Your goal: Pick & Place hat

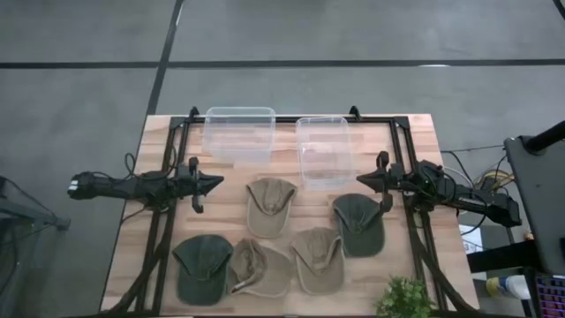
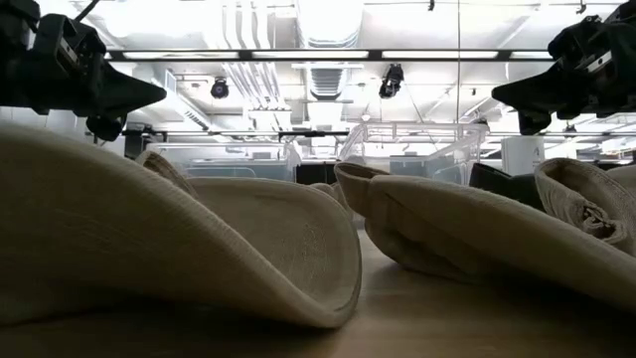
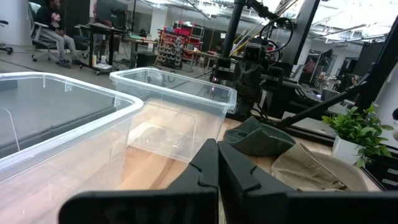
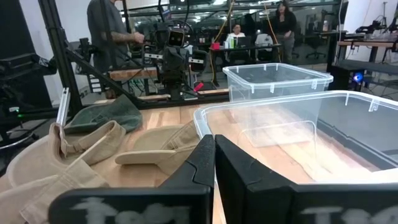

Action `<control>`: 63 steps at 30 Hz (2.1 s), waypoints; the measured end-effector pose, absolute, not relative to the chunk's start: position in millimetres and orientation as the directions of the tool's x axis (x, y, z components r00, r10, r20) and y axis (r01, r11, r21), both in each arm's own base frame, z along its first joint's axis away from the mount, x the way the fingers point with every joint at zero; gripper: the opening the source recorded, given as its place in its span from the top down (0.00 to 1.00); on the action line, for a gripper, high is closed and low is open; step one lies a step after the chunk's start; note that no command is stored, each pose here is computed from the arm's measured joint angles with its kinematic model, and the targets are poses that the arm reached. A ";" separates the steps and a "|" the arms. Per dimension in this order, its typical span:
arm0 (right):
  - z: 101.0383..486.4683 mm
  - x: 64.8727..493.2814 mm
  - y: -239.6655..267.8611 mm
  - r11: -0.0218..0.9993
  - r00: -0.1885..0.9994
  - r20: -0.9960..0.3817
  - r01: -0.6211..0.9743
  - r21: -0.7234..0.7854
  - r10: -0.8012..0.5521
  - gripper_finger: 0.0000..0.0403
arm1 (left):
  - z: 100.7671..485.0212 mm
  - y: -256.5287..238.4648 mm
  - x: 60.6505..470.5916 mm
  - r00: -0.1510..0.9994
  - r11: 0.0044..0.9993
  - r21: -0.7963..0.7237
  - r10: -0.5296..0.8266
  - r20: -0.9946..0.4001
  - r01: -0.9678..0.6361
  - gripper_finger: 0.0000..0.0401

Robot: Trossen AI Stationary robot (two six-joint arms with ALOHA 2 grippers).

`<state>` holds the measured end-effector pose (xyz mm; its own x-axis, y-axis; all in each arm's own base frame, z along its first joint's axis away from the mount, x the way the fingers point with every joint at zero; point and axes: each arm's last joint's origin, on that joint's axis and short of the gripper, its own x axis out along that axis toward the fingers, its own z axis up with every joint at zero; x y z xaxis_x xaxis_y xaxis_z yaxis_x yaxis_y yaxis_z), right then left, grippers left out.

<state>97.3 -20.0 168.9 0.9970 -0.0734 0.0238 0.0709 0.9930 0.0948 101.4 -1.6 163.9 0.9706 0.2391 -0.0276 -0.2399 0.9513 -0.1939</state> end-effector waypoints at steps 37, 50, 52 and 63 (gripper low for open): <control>168.8 97.4 -20.0 0.993 0.997 0.024 0.071 0.093 -0.073 0.98 | 164.0 -1.6 101.4 0.971 0.951 -0.194 0.239 -0.027 -0.240 1.00; 172.6 97.1 -19.3 0.958 0.997 0.062 0.033 0.285 -0.052 0.98 | 164.0 -1.6 101.4 0.971 0.951 -0.194 0.239 -0.027 -0.240 1.00; 172.7 97.1 -19.1 0.903 0.997 0.062 0.012 0.430 -0.043 0.98 | 164.1 -1.6 101.4 0.971 0.951 -0.194 0.239 -0.027 -0.240 1.00; 190.3 93.9 -11.2 0.784 0.952 0.228 -0.300 0.543 0.206 0.98 | 163.9 -1.6 101.4 0.971 0.951 -0.194 0.239 -0.028 -0.240 1.00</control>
